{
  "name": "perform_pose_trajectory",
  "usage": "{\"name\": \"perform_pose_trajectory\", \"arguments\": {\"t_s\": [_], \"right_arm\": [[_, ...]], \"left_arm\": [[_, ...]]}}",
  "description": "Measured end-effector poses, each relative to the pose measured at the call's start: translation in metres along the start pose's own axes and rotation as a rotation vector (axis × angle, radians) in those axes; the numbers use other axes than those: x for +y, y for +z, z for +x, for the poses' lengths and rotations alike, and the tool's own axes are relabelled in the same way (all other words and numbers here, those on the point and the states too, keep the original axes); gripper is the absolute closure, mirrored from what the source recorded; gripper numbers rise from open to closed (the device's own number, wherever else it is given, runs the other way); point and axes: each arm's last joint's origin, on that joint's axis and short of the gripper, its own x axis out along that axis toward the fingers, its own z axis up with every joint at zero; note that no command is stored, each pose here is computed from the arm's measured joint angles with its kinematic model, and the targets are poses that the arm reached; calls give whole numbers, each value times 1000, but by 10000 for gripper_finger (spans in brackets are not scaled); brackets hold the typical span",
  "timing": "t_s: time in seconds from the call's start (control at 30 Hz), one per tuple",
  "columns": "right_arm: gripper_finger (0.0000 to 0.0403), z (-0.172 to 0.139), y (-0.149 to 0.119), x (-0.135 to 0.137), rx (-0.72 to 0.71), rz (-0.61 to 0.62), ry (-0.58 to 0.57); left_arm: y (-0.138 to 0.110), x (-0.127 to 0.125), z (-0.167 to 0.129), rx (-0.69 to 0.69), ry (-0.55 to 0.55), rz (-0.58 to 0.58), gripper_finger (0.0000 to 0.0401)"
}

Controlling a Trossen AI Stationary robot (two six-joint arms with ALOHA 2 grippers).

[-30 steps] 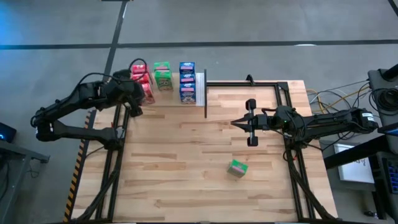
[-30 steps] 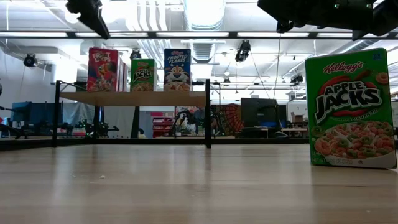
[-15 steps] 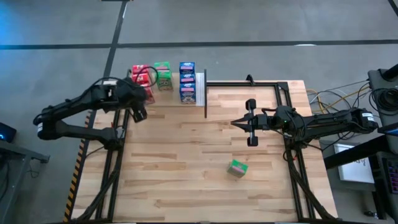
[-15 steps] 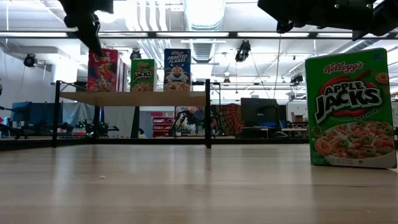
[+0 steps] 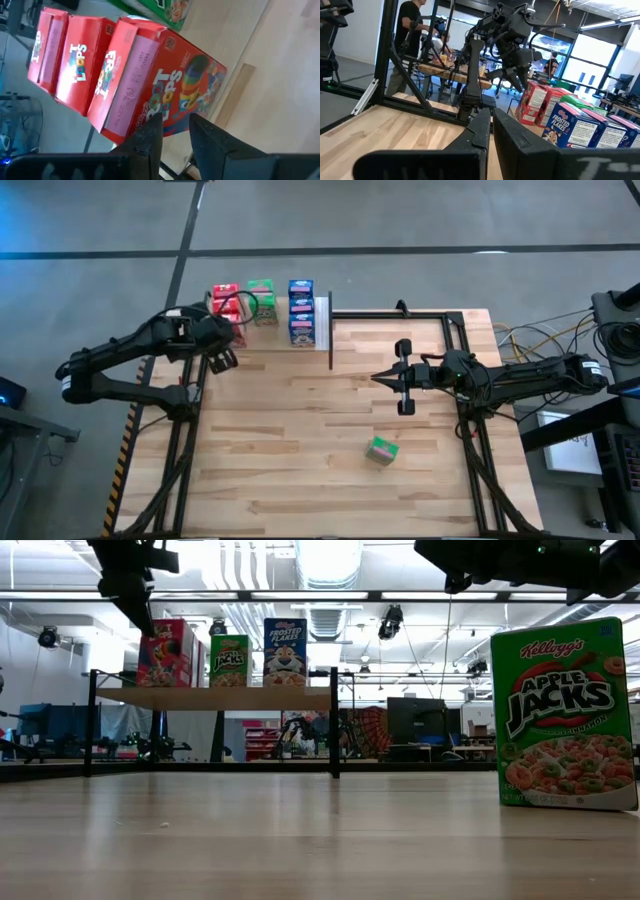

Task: Stack cereal on shelf
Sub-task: Put the red cereal box on the shelf aligned with the other red cereal boxes

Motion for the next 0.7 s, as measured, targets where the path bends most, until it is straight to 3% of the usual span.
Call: {"name": "perform_pose_trajectory", "arguments": {"t_s": [0.2,0.33,0.5,0.7], "right_arm": [[390,0,0,0,0,0,0],[390,0,0,0,0,0,0],[390,0,0,0,0,0,0],[390,0,0,0,0,0,0]], "left_arm": [[1,-1,1,-4,-30,-41,321],[4,-4,1,-35,-127,-105,321],[21,-12,3,-211,-268,-227,321],[40,-18,13,-360,-249,-364,321]]}}
